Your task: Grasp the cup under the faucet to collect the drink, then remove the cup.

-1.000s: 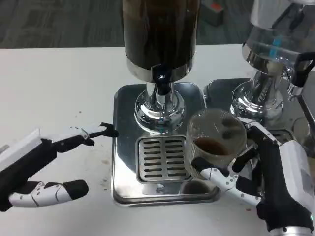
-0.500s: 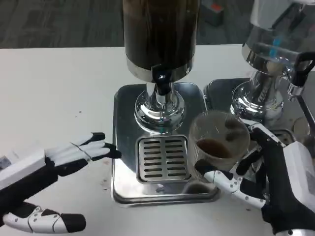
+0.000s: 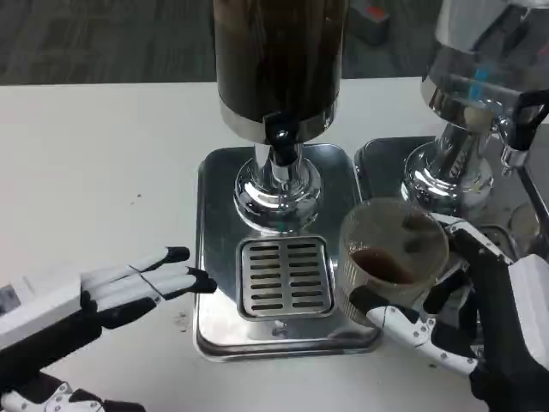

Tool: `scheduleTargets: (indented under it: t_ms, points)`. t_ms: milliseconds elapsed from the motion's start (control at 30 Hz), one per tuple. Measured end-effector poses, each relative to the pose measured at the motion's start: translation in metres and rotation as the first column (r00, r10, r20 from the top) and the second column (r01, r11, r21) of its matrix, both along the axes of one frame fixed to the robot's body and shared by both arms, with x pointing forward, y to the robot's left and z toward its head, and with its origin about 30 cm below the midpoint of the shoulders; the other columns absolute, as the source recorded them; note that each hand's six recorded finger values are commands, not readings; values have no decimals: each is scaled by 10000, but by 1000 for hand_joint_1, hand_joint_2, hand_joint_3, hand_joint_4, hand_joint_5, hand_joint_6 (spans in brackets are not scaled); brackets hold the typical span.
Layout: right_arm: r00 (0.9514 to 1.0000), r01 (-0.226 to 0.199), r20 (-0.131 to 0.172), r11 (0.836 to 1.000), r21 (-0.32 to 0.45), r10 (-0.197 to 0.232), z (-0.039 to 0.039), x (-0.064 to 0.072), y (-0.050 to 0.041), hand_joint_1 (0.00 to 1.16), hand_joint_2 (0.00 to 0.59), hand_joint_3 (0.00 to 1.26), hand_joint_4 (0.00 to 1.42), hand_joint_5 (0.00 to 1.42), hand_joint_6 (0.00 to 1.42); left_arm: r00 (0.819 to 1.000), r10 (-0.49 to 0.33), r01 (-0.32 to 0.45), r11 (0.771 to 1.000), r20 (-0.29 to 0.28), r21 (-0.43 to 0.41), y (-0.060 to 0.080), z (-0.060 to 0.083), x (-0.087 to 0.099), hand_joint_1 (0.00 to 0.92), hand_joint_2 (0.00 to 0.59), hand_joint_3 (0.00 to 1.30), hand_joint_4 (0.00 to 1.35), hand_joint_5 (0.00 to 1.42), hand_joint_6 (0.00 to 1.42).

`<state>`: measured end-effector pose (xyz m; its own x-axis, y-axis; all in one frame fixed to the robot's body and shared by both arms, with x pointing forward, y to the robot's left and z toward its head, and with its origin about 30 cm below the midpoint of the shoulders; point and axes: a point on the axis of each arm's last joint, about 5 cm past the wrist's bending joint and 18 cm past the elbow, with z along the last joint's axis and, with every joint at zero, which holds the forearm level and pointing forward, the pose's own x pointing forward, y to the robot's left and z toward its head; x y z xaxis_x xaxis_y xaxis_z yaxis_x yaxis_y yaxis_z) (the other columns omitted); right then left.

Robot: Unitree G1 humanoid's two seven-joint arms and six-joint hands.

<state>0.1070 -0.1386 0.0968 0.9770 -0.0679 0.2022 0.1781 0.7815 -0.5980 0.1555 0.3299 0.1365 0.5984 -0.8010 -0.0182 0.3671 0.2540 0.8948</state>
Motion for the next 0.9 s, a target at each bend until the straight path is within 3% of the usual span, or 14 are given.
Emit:
scheduleTargets:
  t_ms: [133, 467, 900]
  points:
    - [9999, -8, -135, 10000, -96, 7, 6, -56, -24, 704, 205, 550, 707, 945, 1304, 9997, -207, 208, 9997, 95, -97, -22, -16, -7, 0, 127, 96, 0, 0, 187]
    - [10000, 33, -35, 9999, -101, -33, 62, -154, -45, 704, 202, 551, 707, 951, 1304, 9986, -422, 433, 9984, 322, -351, -43, -23, -16, 0, 127, 96, 0, 0, 185]
    - [9994, 58, -343, 9999, -115, -62, 83, -297, -42, 705, 201, 563, 707, 956, 1316, 9955, -891, 905, 9948, 318, -474, -95, -15, -3, 0, 128, 89, 0, 0, 185]
